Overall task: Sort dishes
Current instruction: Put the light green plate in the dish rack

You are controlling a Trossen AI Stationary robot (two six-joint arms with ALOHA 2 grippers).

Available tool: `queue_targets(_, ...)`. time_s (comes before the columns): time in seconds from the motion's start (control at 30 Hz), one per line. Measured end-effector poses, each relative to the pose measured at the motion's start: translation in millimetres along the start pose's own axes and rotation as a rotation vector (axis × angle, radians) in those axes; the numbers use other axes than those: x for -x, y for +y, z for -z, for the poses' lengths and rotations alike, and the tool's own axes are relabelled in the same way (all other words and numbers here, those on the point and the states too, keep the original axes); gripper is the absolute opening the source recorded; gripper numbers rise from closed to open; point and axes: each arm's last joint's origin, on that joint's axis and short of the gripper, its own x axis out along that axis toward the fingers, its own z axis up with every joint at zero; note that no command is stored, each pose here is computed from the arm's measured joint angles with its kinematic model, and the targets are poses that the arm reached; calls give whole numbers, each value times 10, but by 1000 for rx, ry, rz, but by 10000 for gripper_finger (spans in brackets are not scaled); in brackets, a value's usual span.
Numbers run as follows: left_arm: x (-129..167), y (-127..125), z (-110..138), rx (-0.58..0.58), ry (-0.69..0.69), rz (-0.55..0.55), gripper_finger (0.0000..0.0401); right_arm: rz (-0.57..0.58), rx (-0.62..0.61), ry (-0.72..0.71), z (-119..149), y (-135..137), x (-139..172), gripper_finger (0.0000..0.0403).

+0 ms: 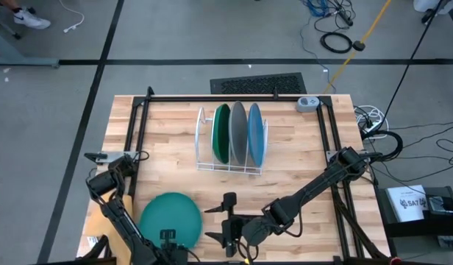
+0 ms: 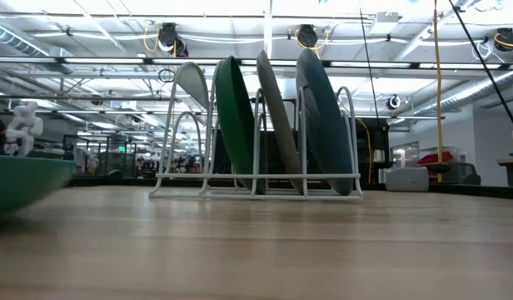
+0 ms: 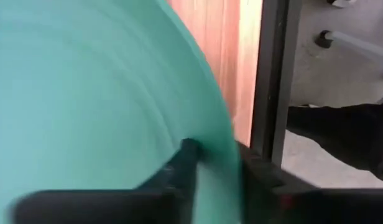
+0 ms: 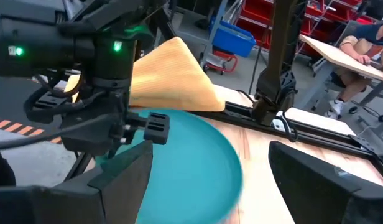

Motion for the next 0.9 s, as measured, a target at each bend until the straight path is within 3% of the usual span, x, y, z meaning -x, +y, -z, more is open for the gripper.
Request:
queue_targets(0.1, 108, 31, -7, -27, -21, -1, 18, -4, 1, -1, -1, 18, 12, 313)
queue_targets(0.3, 515, 179, 31, -39, -13, -51, 4, -15, 46, -13, -41, 47, 68, 313)
queue_targets(0.4, 842, 238, 65, -40, -63, -12, 3, -22, 48, -49, -179, 15, 191, 313)
queue_targets(0.5, 1198, 303, 117, -117, -134, 50, 2, -29, 24, -100, -366, -45, 367, 313)
queue_targets(0.67, 1814, 435, 211, -393, -274, 198, 1, -52, -6, -159, -580, -108, 611, 313)
queue_targets(0.9, 2564, 828, 245, -528, -477, 447, 1, -307, -23, -164, -589, -35, 671, 313)
